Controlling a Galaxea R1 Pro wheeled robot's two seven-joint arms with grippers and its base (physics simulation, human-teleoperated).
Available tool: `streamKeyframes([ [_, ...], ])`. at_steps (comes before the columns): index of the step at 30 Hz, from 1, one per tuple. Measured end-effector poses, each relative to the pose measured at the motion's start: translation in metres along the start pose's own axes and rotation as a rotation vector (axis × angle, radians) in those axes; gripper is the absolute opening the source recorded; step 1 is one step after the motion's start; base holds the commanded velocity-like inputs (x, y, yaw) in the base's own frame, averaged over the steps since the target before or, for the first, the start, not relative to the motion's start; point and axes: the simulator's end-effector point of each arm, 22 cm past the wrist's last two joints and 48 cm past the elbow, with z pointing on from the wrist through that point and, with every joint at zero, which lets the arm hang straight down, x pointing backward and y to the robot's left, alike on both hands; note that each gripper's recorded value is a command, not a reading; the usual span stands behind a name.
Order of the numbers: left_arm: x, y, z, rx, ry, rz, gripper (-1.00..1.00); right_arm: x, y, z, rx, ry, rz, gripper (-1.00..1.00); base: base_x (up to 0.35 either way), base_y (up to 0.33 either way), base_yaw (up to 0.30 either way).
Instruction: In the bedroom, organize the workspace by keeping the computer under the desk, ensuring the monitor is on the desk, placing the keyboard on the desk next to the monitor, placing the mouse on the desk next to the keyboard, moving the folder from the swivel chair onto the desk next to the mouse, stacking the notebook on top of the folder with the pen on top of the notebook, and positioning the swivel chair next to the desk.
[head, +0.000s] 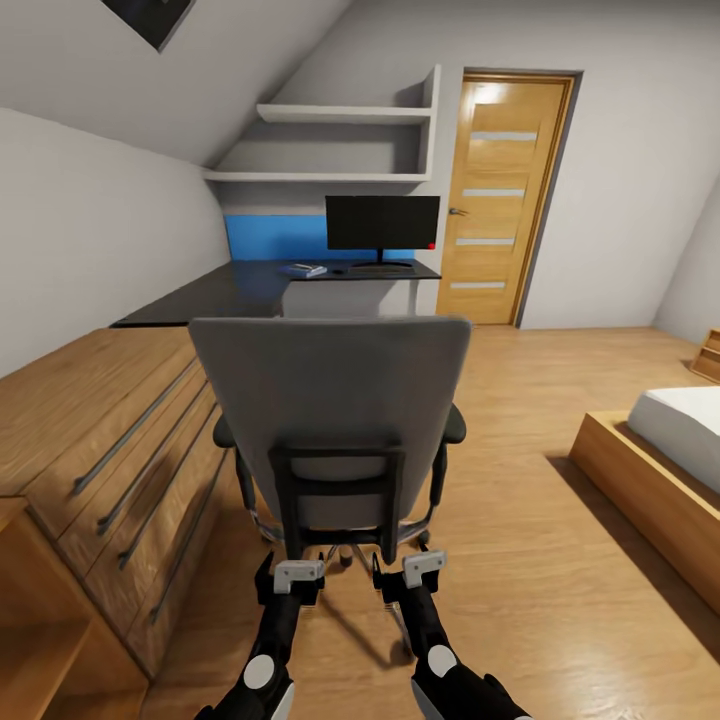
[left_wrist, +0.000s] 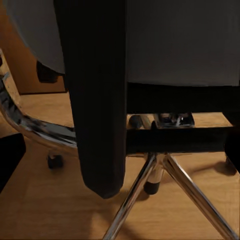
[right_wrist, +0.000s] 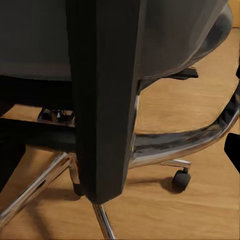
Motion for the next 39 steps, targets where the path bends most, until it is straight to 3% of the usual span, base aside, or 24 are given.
streamKeyframes([
  [22,0.0012,0.0010,-0.0001,-0.001,0.003,0.001,1.00,0.0007,-0.0003,-0.0001,-0.003,0.001,-0.005,1.00,0.320,-0.003,-0.003],
  [39,-0.0016,0.0036,0.0001,-0.002,-0.005,0.010,1.00,-0.0017,-0.0024,-0.0001,0.003,-0.004,-0.002,1.00,0.322,-0.074,-0.189],
])
